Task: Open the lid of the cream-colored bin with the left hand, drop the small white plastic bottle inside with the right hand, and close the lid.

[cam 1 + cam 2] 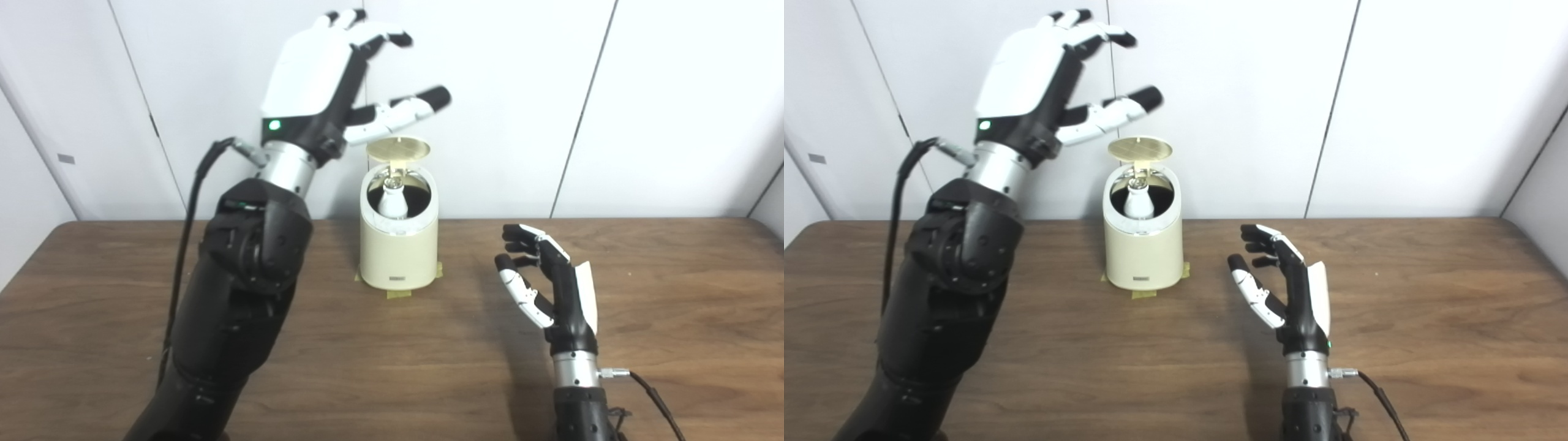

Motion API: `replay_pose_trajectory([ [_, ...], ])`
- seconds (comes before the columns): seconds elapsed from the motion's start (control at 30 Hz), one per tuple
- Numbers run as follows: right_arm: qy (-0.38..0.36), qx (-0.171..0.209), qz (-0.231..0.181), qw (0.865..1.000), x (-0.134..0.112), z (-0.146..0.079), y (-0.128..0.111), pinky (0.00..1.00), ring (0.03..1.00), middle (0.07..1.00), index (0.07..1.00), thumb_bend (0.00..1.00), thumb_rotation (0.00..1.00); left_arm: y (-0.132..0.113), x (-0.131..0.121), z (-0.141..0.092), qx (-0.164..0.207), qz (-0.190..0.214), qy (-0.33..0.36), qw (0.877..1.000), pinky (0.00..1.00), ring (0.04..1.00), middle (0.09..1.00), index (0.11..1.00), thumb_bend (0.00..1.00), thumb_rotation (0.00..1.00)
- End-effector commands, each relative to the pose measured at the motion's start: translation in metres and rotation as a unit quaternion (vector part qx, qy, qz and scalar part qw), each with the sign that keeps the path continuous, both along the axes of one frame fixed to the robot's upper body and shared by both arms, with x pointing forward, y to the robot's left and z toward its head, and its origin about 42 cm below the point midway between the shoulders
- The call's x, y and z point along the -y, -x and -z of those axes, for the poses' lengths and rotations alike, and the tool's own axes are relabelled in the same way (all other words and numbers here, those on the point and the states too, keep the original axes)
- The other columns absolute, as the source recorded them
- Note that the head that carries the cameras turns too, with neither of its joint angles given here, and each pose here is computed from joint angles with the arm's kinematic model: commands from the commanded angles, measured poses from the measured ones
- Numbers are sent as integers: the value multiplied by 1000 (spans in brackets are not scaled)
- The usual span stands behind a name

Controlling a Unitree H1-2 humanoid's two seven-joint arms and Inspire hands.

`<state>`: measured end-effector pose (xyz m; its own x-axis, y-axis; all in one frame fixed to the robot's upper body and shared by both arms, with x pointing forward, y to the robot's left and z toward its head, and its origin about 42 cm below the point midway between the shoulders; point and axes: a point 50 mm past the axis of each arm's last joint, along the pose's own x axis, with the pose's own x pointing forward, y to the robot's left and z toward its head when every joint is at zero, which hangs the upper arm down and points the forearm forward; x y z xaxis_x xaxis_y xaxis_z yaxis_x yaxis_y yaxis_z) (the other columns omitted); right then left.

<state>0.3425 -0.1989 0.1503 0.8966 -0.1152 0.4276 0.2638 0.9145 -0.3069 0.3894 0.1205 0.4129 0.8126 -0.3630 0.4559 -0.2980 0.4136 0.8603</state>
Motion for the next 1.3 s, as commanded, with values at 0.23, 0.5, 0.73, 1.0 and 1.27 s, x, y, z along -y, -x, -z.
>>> replay_pose_trajectory([
  [0.23,-6,52,-5,999,-11,-21,-8,553,658,690,692,253,597,-19,13,-6,-30,-21,-72,997,1000,966,862,829,858,1000],
  [0.5,-5,54,-9,998,-11,-22,-7,561,667,697,697,245,610,-28,14,12,-55,-40,-78,995,1000,989,875,849,844,1000],
  [0.73,-6,50,-11,999,-12,-22,-6,561,669,700,696,245,609,-38,13,13,-59,-67,-53,995,1000,1000,900,867,882,1000],
  [1.0,1,45,-10,999,-15,-21,-7,553,664,698,699,243,586,-52,9,12,-75,-95,-71,990,1000,1000,904,880,907,1000],
  [1.27,7,43,-3,999,-16,-21,-5,551,661,697,699,258,599,-57,10,16,-89,-105,-82,987,1000,1000,901,874,928,1000],
])
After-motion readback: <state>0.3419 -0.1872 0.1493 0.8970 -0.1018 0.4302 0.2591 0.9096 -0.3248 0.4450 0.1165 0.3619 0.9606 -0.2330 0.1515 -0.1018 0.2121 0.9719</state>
